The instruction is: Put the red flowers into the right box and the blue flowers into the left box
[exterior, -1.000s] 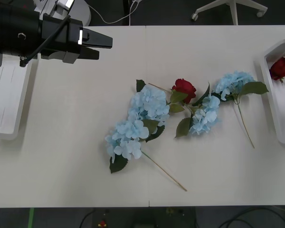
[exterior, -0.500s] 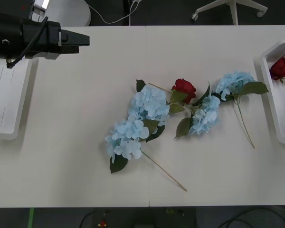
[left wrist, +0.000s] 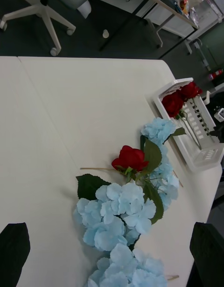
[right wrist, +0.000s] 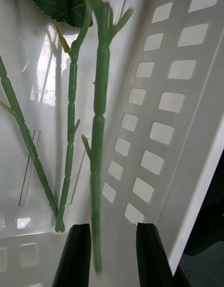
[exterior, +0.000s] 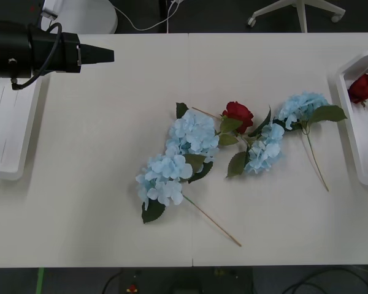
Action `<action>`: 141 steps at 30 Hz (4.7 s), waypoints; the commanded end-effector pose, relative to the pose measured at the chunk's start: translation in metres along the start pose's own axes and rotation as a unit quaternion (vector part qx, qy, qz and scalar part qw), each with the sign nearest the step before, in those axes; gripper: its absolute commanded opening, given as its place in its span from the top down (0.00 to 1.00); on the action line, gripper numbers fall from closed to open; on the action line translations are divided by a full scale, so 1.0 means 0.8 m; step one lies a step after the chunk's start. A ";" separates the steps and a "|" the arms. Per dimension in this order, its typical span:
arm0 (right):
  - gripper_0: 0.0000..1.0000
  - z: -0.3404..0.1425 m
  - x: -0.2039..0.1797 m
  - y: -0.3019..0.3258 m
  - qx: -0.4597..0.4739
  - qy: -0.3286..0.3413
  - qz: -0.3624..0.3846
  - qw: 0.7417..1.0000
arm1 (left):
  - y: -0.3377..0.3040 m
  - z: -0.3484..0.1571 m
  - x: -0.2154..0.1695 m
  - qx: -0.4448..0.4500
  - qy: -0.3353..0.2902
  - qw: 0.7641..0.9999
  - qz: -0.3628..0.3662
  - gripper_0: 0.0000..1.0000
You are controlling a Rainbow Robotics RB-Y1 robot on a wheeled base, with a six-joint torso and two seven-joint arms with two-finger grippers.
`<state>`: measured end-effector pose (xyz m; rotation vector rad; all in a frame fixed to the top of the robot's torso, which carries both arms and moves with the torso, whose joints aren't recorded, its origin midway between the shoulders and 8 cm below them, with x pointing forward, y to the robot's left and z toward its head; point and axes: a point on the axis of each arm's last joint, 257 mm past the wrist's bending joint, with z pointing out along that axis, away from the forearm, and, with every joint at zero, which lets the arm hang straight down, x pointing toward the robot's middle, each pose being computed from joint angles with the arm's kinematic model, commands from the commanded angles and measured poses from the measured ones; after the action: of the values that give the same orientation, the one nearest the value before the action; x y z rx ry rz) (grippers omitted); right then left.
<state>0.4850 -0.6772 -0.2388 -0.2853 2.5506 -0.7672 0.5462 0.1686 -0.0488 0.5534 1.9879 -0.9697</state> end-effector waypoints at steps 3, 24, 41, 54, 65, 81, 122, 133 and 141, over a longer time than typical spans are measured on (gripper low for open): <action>0.28 -0.013 -0.048 0.017 -0.034 -0.031 0.028 0.999 | -0.024 -0.001 -0.002 0.032 -0.024 0.999 0.017 0.00; 0.20 -0.179 -0.172 0.242 -0.279 -0.024 0.024 0.960 | -0.005 -0.029 0.011 0.080 -0.091 0.971 0.207 0.00; 0.20 -0.158 -0.198 0.367 -0.321 -0.031 0.087 0.943 | 0.032 -0.021 -0.053 -0.140 -0.151 0.782 0.588 0.00; 0.20 -0.127 -0.194 0.369 -0.305 -0.033 0.090 0.948 | 0.084 -0.060 -0.025 -0.326 0.071 0.742 0.582 0.00; 0.20 -0.121 -0.201 0.399 -0.310 -0.042 0.082 0.946 | 0.072 -0.038 0.071 -0.219 0.233 0.862 0.393 0.00; 0.77 -0.109 -0.202 0.407 -0.303 -0.035 0.080 0.949 | -0.029 -0.035 0.172 -0.098 0.229 0.968 0.034 0.00; 1.00 -0.487 -0.405 0.420 -0.627 -0.327 0.015 0.707 | -0.182 0.176 0.369 -0.269 0.267 0.879 -0.289 0.00; 1.00 -0.609 -0.414 0.470 -0.672 -0.407 -0.035 0.617 | -0.155 0.233 0.411 -0.291 0.235 0.875 -0.308 0.00; 1.00 -0.651 -0.426 0.499 -0.692 -0.422 -0.034 0.585 | -0.137 0.244 0.434 -0.314 0.234 0.869 -0.303 0.18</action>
<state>0.5195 -0.0269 0.0017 -0.8314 1.6998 1.2567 0.3695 -0.0230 -0.3726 -0.3325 2.8684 -0.4436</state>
